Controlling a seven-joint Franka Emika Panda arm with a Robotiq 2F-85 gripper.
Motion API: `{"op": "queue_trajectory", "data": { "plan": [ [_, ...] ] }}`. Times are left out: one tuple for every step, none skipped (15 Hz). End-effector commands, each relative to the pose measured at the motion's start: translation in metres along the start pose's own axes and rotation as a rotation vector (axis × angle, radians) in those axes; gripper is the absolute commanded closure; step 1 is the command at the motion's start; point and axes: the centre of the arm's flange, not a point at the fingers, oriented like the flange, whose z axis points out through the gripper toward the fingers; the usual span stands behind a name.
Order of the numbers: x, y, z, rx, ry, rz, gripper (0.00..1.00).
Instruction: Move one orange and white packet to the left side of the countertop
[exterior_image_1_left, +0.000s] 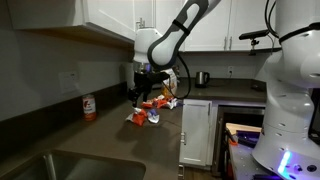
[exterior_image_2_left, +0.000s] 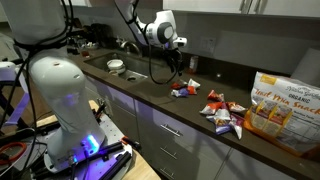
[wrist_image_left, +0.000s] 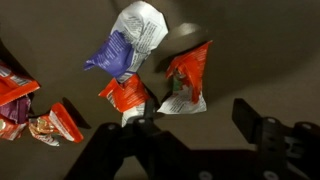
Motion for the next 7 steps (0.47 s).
{"op": "queue_trajectory", "data": {
  "plan": [
    [-0.018, 0.014, -0.031, -0.017, -0.020, 0.015, 0.00],
    [-0.023, 0.017, -0.038, -0.018, -0.037, 0.017, 0.00],
    [-0.027, 0.020, -0.044, -0.023, -0.054, 0.017, 0.00],
    [-0.032, 0.023, -0.051, -0.019, -0.082, 0.013, 0.00],
    [-0.037, 0.025, -0.057, -0.010, -0.111, 0.009, 0.00],
    [-0.042, 0.026, -0.063, 0.003, -0.140, 0.003, 0.00],
    [-0.046, 0.028, -0.069, 0.015, -0.167, -0.001, 0.00]
  ]
}}
